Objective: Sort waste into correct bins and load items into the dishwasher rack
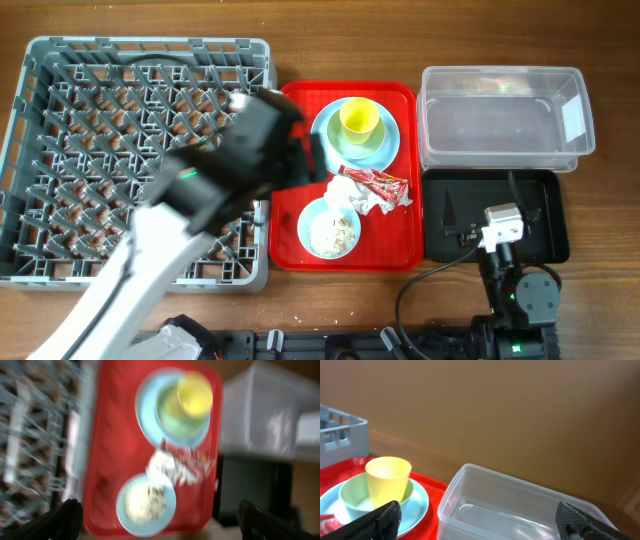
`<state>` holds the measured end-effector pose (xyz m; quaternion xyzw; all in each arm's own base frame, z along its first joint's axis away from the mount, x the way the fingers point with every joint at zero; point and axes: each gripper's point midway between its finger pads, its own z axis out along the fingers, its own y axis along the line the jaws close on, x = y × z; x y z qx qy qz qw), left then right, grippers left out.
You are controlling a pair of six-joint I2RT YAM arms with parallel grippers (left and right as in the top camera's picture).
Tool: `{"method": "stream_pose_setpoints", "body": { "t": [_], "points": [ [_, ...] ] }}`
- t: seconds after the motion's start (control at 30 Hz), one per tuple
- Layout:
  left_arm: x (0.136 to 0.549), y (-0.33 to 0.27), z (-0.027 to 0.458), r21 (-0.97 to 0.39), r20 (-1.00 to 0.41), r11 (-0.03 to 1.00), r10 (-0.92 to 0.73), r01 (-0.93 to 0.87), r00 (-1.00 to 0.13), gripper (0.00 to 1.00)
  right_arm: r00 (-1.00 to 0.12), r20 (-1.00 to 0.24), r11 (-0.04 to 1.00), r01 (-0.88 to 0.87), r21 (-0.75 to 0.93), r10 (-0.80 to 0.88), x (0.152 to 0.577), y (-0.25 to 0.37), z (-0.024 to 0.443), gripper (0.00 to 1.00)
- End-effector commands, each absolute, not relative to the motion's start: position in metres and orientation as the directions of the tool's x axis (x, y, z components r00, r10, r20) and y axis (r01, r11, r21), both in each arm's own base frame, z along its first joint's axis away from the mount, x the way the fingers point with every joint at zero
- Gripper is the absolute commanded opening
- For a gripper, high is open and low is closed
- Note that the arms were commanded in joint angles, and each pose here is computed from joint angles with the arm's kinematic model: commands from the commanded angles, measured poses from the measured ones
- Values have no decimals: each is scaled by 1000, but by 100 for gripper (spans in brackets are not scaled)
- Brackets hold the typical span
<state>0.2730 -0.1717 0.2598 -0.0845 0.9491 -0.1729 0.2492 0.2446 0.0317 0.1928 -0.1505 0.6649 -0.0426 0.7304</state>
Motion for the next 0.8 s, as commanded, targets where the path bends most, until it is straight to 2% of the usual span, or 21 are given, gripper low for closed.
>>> {"method": "stream_pose_setpoints", "body": {
  "t": [0.0,0.03,0.1,0.13,0.2,0.27,0.33,0.4,0.47,0.5,0.57,0.63,0.7,0.73,0.77],
  "points": [
    [272,-113,307,-406,-565,899,-390,-167,-727,100,214,-936,905,-266,-331,-280,237,59,205,100],
    [267,-103,313,-415,-573,891,-413,-183,-708,100,283,-934,880,-358,-313,-217,227,76,218,100],
    [262,-96,322,-435,-589,882,-432,-183,-683,100,333,-938,819,-507,-268,-100,210,101,233,100],
    [259,-94,326,-442,-595,879,-436,-177,-675,100,284,-959,814,-556,-168,-4,206,103,238,100],
    [257,-94,329,-447,-600,878,-438,-174,-670,100,100,-969,767,-631,115,227,199,106,255,100],
    [258,-94,328,-446,-599,878,-437,-174,-671,100,47,-972,731,-668,142,231,184,113,276,100],
    [258,-94,328,-446,-599,878,-437,-174,-671,100,63,-978,749,-653,111,200,151,110,335,100],
    [258,-94,328,-446,-599,878,-437,-174,-671,100,31,-990,772,-630,85,135,132,107,372,100],
    [258,-94,328,-446,-599,878,-437,-174,-671,100,-145,-989,797,-593,118,38,130,103,389,100],
    [258,-94,328,-446,-599,878,-437,-174,-671,100,-311,-950,818,-552,161,-22,135,99,385,100],
    [258,-94,328,-446,-599,878,-437,-174,-671,100,-541,-838,863,-455,219,-72,146,87,377,100],
    [258,-94,328,-446,-599,878,-437,-174,-671,100,-647,-760,866,-415,279,-66,166,88,381,100],
    [258,-94,328,-446,-599,878,-437,-174,-671,100,-780,-624,820,-382,426,-39,186,103,363,98],
    [258,-94,328,-446,-599,878,-437,-174,-671,100,-818,-574,817,-357,453,-40,193,105,352,77],
    [258,-94,328,-446,-599,878,-437,-174,-671,100,-868,-494,819,-313,481,-42,198,105,336,49]
  ]
}}
